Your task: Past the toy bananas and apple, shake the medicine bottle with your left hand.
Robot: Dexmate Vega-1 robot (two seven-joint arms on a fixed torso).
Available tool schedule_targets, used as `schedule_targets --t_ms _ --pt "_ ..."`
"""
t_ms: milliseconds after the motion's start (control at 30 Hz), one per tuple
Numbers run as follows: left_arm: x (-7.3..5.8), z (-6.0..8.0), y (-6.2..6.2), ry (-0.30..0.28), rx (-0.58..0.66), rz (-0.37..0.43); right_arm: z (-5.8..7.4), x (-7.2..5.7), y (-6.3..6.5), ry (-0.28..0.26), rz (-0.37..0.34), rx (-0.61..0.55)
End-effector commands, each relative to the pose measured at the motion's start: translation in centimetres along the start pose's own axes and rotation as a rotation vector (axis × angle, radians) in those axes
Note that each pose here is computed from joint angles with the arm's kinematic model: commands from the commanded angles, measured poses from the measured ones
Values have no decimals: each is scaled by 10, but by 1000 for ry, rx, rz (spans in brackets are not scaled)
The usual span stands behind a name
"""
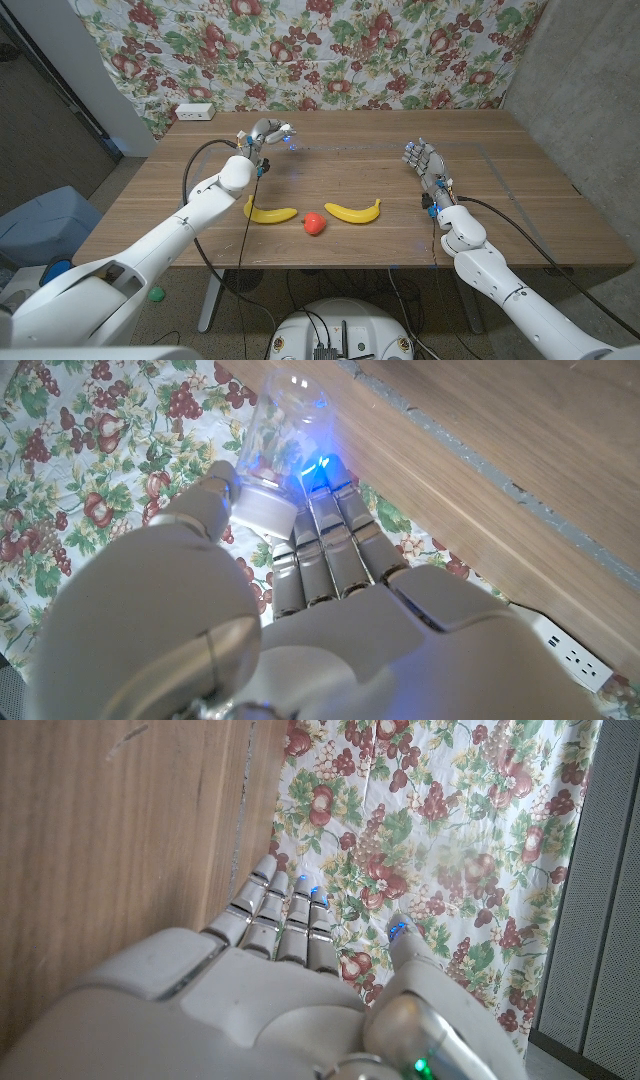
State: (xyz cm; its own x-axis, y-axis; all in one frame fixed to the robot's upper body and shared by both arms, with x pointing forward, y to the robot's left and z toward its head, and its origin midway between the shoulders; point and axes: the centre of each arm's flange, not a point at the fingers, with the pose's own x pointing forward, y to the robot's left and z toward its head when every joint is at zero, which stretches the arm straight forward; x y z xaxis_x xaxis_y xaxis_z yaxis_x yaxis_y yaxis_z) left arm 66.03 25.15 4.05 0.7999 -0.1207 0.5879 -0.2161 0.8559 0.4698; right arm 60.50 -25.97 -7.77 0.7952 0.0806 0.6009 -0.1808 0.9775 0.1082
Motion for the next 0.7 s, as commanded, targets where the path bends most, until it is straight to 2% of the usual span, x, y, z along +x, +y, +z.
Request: schedule_targets --t_ms 33,700 --pt "-6 1 3 0 -64 -1 0 0 0 -1 -2 -2" --pt "-9 1 11 10 -185 -13 2 0 0 -10 -4 -9"
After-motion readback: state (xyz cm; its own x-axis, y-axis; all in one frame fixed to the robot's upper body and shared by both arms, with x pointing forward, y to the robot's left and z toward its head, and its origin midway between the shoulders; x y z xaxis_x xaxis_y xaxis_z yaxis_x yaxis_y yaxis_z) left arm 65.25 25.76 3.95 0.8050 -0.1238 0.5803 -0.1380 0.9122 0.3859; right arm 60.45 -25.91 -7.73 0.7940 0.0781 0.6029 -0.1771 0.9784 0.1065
